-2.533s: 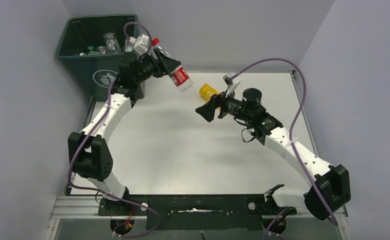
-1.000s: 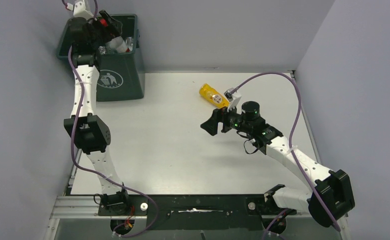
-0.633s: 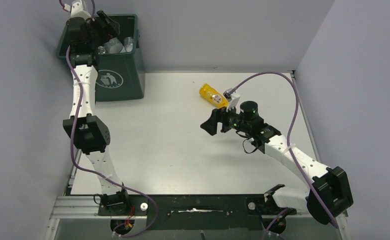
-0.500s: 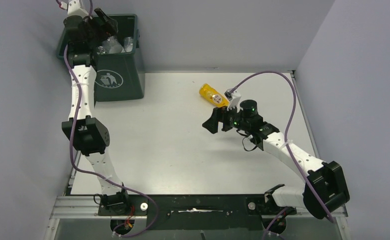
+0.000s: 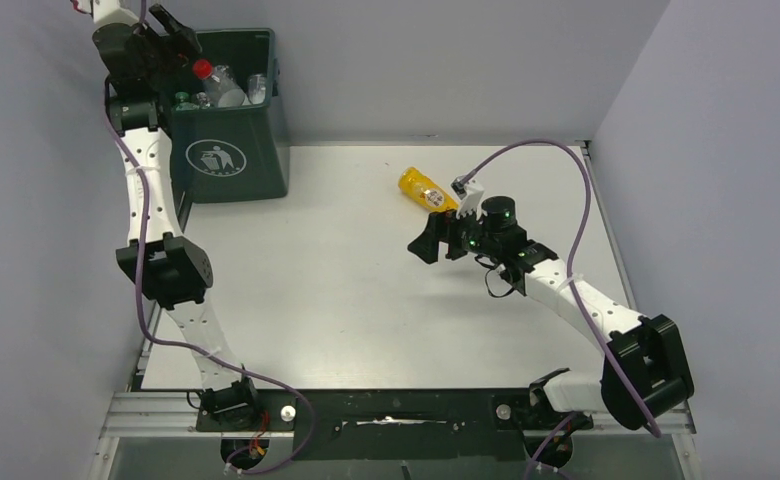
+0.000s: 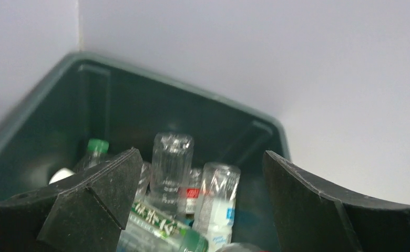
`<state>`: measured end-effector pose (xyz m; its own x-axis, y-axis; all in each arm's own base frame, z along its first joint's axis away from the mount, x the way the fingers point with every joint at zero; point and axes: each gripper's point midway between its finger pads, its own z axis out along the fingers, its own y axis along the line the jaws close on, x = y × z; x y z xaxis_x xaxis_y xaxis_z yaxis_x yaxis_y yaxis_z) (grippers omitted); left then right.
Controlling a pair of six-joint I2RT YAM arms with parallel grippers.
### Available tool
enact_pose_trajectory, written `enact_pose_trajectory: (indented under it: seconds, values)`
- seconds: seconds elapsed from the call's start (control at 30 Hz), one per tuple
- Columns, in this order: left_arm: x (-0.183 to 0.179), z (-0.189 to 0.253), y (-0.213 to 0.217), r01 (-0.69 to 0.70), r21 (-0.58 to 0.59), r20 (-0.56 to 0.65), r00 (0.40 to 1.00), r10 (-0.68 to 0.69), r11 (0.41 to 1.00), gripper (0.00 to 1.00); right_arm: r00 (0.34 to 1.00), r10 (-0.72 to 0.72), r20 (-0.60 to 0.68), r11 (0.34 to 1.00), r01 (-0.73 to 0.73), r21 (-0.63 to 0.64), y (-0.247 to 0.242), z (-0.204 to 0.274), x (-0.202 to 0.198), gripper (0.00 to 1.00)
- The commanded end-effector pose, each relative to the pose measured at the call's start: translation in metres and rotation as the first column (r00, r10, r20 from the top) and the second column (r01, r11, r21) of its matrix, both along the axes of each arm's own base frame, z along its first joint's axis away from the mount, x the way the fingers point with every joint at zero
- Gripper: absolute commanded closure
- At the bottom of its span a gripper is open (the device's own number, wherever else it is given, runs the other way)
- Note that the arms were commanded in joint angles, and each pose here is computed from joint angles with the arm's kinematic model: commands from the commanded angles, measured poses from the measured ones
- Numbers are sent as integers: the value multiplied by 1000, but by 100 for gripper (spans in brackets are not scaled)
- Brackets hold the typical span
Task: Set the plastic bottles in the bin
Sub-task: Place the plastic bottle in the trash bin.
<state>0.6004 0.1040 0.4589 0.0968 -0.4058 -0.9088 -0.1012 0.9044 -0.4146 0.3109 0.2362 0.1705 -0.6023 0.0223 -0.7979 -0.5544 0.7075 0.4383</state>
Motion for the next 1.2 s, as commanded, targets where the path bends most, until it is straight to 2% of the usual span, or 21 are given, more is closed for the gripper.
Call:
enact_pose_trajectory:
  seconds: [0.0,0.2,0.33,0.43,0.5,0.6,0.7,0.87,1.17]
  values:
    - [-26,27,1,-34,7,57,998,34,999,14,996,10,86,999,-13,30,4,27,15,2]
    - [-83,57,-12,-34,11,108,994,33,999,16,997,16,72,999,-19,35,6,21,16,2]
    - [-117,68,-10,-80,20,165,983,76,997,23,998,24,66,999,-26,36,8,19,15,2]
    - [-129,70,-11,-83,29,157,984,78,996,28,998,24,66,999,-27,38,8,18,14,2]
    - [-132,66,-15,-58,17,141,988,55,998,33,998,23,63,999,-26,40,8,16,14,2]
    - [-130,53,-27,10,-4,102,995,-10,1000,48,998,26,57,998,-29,47,9,15,14,2]
    - [-124,34,-39,79,-39,48,996,-77,996,55,998,27,58,998,-30,50,10,15,12,2]
    - [-117,2,-53,145,-95,-7,989,-147,985,61,998,24,54,998,-27,49,9,11,11,2]
    - [-93,-26,-80,236,-143,-42,969,-244,961,63,998,24,52,998,-26,54,9,9,10,2]
